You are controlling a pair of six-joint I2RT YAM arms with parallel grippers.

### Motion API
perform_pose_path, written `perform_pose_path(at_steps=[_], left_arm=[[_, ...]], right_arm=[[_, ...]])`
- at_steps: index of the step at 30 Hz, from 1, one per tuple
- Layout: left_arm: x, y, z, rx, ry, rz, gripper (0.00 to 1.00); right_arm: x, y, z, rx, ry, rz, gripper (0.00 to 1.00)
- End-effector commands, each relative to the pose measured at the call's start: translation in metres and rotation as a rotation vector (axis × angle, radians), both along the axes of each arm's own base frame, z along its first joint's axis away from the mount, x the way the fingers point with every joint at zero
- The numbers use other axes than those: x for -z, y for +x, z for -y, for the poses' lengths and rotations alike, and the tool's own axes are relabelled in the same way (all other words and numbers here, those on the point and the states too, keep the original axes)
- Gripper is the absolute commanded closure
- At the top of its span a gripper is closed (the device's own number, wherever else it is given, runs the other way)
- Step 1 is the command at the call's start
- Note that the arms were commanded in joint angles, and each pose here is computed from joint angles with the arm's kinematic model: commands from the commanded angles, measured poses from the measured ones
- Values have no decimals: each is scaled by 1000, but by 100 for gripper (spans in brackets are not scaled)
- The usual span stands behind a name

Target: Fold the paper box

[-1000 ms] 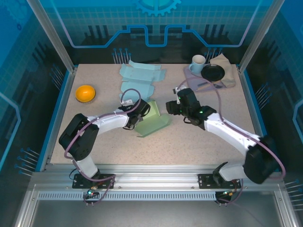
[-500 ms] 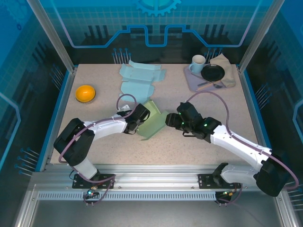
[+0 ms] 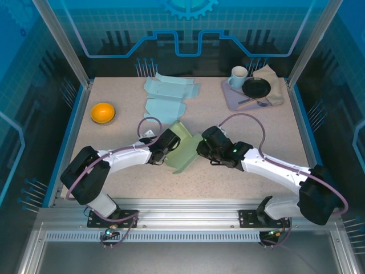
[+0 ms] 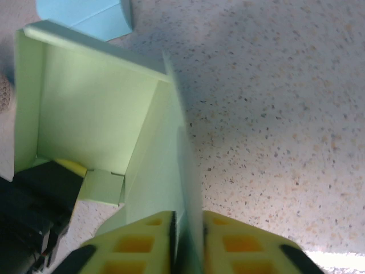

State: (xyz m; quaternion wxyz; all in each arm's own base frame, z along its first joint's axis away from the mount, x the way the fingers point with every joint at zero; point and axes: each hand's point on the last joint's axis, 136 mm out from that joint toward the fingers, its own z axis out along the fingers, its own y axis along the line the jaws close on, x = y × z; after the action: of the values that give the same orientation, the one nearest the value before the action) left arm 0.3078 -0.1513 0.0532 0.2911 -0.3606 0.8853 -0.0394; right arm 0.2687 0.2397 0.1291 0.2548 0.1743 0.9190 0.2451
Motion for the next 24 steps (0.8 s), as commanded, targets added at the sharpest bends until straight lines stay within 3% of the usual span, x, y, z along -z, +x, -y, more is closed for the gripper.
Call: perform_pose_path(at_steps=[1, 3, 11, 16, 19, 24], left_arm=[[-7, -3, -1, -20, -28, 25, 92], [-9, -2, 1, -17, -41, 32, 86], [-24, -1, 11, 34, -94, 61, 49], [-56, -7, 25, 121, -194, 103, 28], [-90, -19, 32, 214, -264, 144, 21], [-166, -51, 26, 449, -308, 313, 19]], right_arm=[[0, 2, 2, 20, -19, 35, 96], [-2, 2, 5, 22, -40, 47, 100], [-6, 4, 28, 21, -191, 93, 100], [-31, 13, 49, 8, -342, 166, 100], [-57, 22, 71, -43, -467, 227, 100], [-110, 36, 97, -337, -743, 309, 100]])
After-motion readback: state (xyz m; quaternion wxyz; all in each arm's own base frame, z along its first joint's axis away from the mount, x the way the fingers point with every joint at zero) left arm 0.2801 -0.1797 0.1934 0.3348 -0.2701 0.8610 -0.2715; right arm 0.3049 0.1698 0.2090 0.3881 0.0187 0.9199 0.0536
